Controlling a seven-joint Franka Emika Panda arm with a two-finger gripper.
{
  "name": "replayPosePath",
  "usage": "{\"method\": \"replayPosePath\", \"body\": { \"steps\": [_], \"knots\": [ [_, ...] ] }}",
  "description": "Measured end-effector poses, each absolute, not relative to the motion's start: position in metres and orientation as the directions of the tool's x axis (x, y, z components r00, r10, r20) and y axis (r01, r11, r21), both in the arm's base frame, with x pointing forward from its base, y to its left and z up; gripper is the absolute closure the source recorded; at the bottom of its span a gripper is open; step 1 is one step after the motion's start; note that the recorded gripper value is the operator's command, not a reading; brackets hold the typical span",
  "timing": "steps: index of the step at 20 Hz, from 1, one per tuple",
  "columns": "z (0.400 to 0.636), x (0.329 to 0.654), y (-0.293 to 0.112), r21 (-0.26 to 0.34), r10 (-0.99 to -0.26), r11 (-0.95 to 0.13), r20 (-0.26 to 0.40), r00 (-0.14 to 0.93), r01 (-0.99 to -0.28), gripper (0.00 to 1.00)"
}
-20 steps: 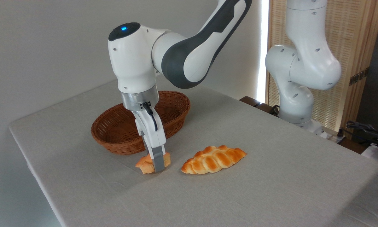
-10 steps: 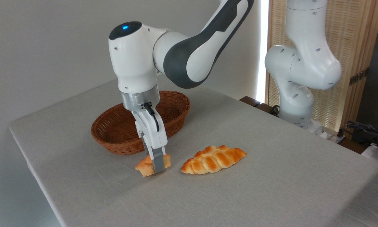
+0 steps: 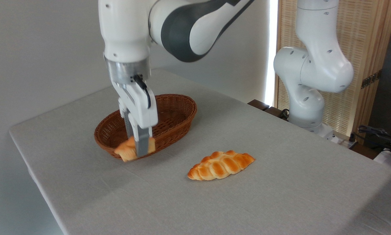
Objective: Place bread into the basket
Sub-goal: 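Lift the bun and carry it into the woven basket, then lower the bun onto the basket floor and open the gripper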
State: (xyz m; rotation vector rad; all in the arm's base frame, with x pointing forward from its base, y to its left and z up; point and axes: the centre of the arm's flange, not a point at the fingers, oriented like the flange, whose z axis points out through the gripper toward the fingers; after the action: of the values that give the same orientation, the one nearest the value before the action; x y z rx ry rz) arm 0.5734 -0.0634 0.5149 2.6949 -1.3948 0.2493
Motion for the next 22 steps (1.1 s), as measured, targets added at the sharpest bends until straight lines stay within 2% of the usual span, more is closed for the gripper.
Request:
{"method": "replayPosePath", "body": {
  "steps": [5,10,14,15,19,20,22],
  "knots": [
    [0.527,0.573,-0.085,0.122,-0.723,-0.616,0.307,0.619,-0.779,0.51],
    [0.520,0.564,-0.144,0.189,-0.711,-0.609,0.301,0.636,-0.770,0.50],
    [0.500,0.558,-0.183,0.233,-0.724,-0.591,0.269,0.635,-0.772,0.40],
    [0.496,0.558,-0.187,0.239,-0.726,-0.588,0.265,0.635,-0.773,0.29],
    [0.467,0.563,-0.195,0.279,-0.735,-0.576,0.234,0.636,-0.768,0.12],
    [0.463,0.564,-0.196,0.284,-0.736,-0.575,0.231,0.637,-0.767,0.00],
    [0.453,0.566,-0.199,0.295,-0.737,-0.573,0.223,0.638,-0.765,0.00]
  ]
}}
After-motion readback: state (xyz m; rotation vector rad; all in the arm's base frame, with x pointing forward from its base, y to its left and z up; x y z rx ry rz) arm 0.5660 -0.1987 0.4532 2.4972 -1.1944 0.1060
